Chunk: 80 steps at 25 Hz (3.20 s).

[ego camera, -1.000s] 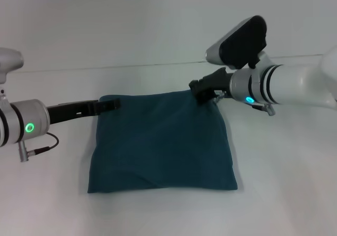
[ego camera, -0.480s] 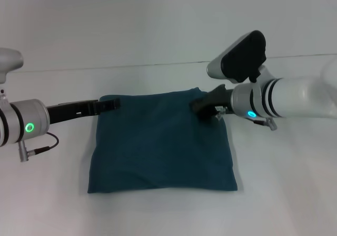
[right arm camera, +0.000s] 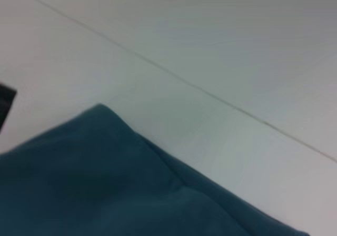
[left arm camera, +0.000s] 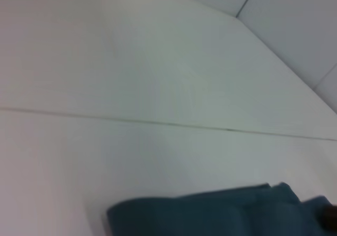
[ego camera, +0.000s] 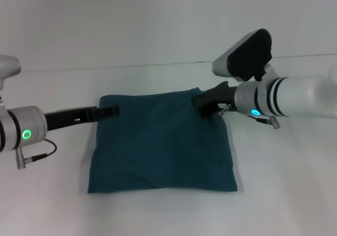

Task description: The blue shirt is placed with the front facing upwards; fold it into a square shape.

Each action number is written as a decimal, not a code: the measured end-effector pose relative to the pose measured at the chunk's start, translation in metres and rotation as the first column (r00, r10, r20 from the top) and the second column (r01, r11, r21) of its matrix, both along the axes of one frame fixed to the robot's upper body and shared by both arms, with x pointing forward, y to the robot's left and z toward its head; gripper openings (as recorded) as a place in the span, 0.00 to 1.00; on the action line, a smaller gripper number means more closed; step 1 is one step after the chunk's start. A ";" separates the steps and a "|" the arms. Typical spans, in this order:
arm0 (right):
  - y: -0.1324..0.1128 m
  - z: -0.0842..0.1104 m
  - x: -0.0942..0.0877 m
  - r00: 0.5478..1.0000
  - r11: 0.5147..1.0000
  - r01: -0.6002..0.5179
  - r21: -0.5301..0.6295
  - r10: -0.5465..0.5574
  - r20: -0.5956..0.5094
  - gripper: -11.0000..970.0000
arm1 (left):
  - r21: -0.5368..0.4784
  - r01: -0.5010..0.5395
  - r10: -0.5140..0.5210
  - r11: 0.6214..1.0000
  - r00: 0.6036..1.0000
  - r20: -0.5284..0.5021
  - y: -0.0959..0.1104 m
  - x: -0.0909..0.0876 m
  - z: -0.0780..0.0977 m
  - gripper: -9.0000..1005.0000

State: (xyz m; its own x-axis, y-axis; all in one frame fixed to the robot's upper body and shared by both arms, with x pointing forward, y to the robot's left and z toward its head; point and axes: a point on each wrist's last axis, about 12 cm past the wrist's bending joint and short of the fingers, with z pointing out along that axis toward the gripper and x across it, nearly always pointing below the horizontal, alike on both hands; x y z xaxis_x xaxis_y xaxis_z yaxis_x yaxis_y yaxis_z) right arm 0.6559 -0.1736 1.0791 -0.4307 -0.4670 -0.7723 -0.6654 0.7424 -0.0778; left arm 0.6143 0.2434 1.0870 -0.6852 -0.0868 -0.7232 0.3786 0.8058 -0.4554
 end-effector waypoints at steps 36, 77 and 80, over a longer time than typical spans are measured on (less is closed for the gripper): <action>-0.089 0.004 -0.113 0.935 0.852 -0.330 0.406 0.355 0.015 0.61 | -0.172 0.492 -0.438 0.854 0.856 0.276 -0.019 -0.081 -0.016 0.82; -0.118 -0.004 -0.144 0.943 0.841 -0.310 0.445 0.331 0.031 0.97 | -0.144 0.529 -0.463 0.837 0.823 0.330 -0.009 -0.099 -0.023 0.81; -0.118 -0.004 -0.143 0.943 0.841 -0.309 0.444 0.330 0.031 0.97 | -0.142 0.527 -0.461 0.838 0.823 0.331 -0.009 -0.099 -0.023 0.81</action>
State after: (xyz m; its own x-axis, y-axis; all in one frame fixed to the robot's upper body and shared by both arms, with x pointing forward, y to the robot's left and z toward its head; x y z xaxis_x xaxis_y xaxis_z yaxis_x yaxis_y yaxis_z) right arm 0.5125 -0.2915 1.0750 -0.3553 -0.2043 -0.9121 -0.8666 0.4378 0.2395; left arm 0.5158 0.2343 1.0644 -0.4565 0.0330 -0.8891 0.8325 0.3684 -0.4138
